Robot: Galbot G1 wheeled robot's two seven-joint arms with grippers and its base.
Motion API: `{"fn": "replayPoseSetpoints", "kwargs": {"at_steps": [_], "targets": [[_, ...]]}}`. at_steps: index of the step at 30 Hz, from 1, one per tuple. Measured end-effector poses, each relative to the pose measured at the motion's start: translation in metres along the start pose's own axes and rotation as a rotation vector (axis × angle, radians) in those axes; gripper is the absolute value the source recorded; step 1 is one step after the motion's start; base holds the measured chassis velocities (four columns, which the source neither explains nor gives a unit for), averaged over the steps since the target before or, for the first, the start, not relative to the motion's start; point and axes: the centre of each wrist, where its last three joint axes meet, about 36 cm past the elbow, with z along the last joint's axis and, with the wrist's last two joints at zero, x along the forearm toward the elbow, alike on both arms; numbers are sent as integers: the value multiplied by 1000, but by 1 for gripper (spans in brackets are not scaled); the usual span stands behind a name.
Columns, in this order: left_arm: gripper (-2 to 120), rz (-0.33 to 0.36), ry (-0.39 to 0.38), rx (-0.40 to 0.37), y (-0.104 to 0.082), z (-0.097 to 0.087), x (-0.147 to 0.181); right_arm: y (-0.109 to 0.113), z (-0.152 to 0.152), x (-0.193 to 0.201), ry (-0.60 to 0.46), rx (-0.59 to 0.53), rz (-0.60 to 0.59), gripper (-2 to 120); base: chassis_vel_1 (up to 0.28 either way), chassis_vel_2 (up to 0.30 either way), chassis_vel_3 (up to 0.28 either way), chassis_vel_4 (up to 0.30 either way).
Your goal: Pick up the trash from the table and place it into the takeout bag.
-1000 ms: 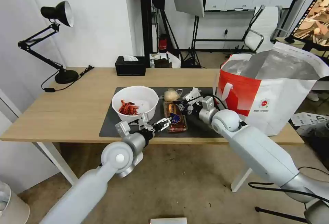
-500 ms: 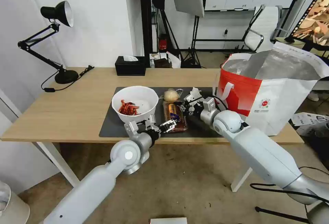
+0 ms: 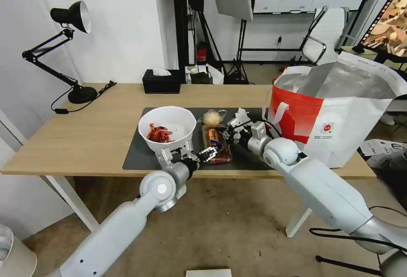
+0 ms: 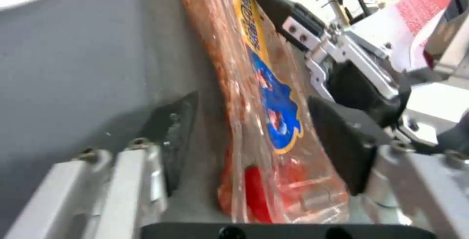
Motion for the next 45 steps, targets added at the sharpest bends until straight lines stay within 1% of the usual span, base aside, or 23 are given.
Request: {"fn": "replayPoseSetpoints", "kwargs": {"at_steps": [1,7,12,13,16,17,22,25,26,27,28,29,30,34,36,37,38,39,40,41,42,44,45], "targets": [[57,0,0,0,0,0,0,0,0,0,0,0,0,0,0,0,0,0],[31,-1,-7,-2,1,-4,1,3,3,2,-1,-3,-5,0,0,0,0,0],[19,1,-6,2,1,-2,1,4,3,4,-2,-5,-5,0,0,0,0,0],[11,3,-6,3,0,-1,0,4,3,5,-3,-5,-4,0,0,0,0,0],[7,4,-7,4,-1,-1,0,3,3,7,-5,-8,-4,0,0,0,0,0],[0,6,-8,4,-1,-2,0,3,3,8,-9,-17,-5,0,0,0,0,0],[0,7,-9,2,-2,-2,0,4,1,11,-31,-69,0,0,0,0,0,0],[0,25,-23,-3,-8,-3,4,14,-9,17,-151,-270,10,0,0,0,0,0],[0,45,-44,-12,-15,-7,10,24,-21,26,-269,-425,12,0,0,0,0,0],[0,45,-44,-12,-15,-7,10,24,-21,26,-269,-425,12,0,0,0,0,0],[0,63,-66,-24,-21,-11,16,30,-32,36,-358,-505,5,2,0,0,0,0],[0,71,-75,-28,-24,-13,19,32,-35,40,-387,-523,5,3,0,0,0,0],[0,91,-108,-40,-31,-20,28,42,-43,56,-479,-567,8,10,0,0,0,0],[0,106,-153,-60,-37,-30,39,51,-45,77,-540,-570,26,18,0,0,0,0],[0,104,-238,-110,-39,-49,54,60,-34,112,-579,-500,86,32,0,0,0,0],[0,104,-238,-110,-39,-49,54,60,-34,112,-579,-500,86,32,0,0,0,0],[0,93,-291,-153,-38,-62,59,63,-28,129,-589,-455,118,38,0,0,0,0],[0,93,-291,-153,-38,-62,59,63,-28,129,-589,-455,118,38,0,0,0,0],[0,91,-329,-183,-37,-74,61,69,-23,142,-585,-428,134,41,0,0,0,0],[0,89,-374,-221,-38,-94,64,78,-14,160,-562,-386,154,50,0,0,0,0],[0,89,-374,-221,-38,-94,64,78,-14,160,-562,-386,154,50,0,0,0,0],[0,108,-420,-266,-48,-119,64,88,-2,176,-519,-314,185,59,0,0,0,0],[0,134,-439,-307,-59,-133,60,94,8,185,-473,-260,219,65,0,0,0,0]]}}
